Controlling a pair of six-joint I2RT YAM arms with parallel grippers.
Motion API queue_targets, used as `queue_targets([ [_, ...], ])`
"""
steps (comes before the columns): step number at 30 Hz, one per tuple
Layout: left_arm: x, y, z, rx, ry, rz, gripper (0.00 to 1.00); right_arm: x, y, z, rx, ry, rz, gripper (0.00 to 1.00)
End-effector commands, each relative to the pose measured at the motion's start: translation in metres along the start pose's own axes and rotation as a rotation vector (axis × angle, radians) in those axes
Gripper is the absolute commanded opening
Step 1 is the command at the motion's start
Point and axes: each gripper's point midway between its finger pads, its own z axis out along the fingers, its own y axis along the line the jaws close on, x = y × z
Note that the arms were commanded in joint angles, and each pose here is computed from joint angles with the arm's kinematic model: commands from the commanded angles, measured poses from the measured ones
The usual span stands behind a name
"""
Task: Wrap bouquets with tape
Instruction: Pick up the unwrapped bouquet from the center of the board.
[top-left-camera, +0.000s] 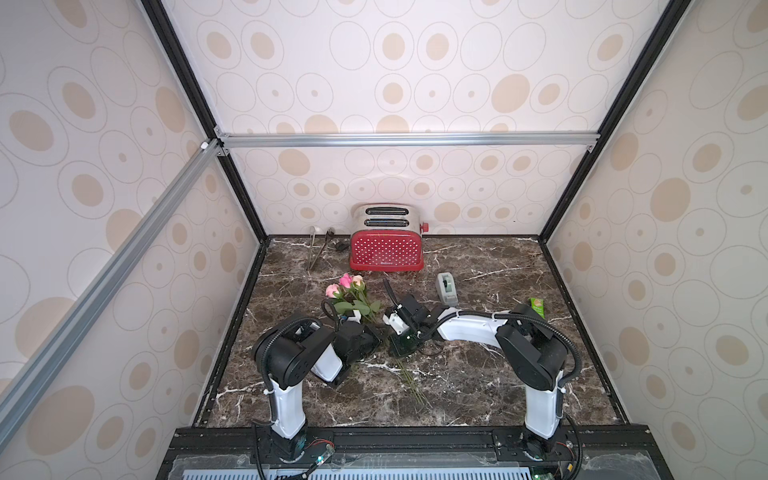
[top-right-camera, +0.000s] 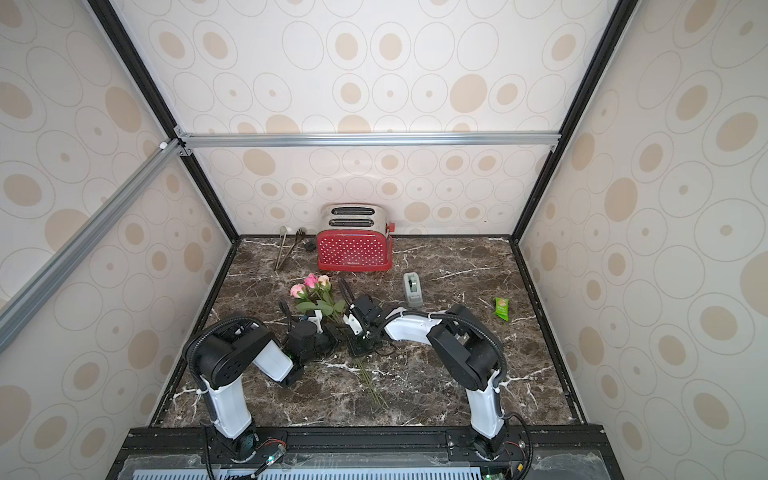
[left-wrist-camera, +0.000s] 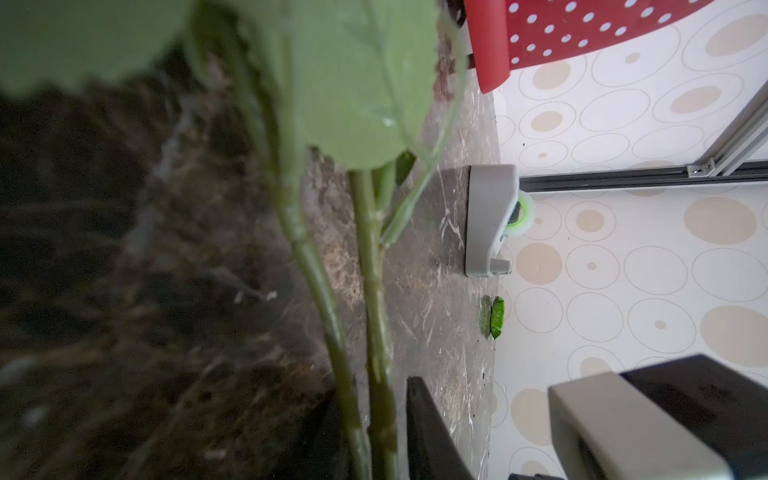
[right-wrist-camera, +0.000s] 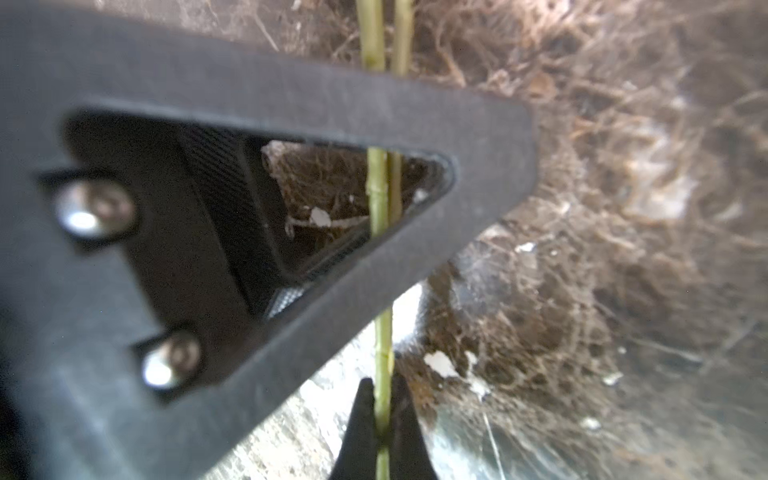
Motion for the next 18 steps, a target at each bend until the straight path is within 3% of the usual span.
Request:
queue_targets([
  [1, -0.001, -0.006, 0.001, 0.031, 0.005, 0.001, 0.20, 0.003, 0.003, -0.005, 0.010, -0.011, -0.028, 0.00],
  [7, -0.001, -0.010, -0.003, 0.047, 0.001, 0.001, 0.02, -0.001, 0.005, -0.009, 0.013, -0.022, -0.037, 0.00],
  [9, -0.001, -0.013, -0.004, 0.056, 0.002, 0.002, 0.00, -0.003, 0.008, -0.012, 0.010, -0.028, -0.040, 0.00],
  [13, -0.006, -0.022, -0.009, 0.073, -0.009, 0.003, 0.00, -0.011, 0.013, -0.026, 0.014, -0.059, -0.044, 0.29],
  [18, -0.020, -0.039, -0.014, 0.091, -0.030, 0.031, 0.00, -0.023, 0.015, -0.052, 0.012, -0.120, -0.023, 0.38],
])
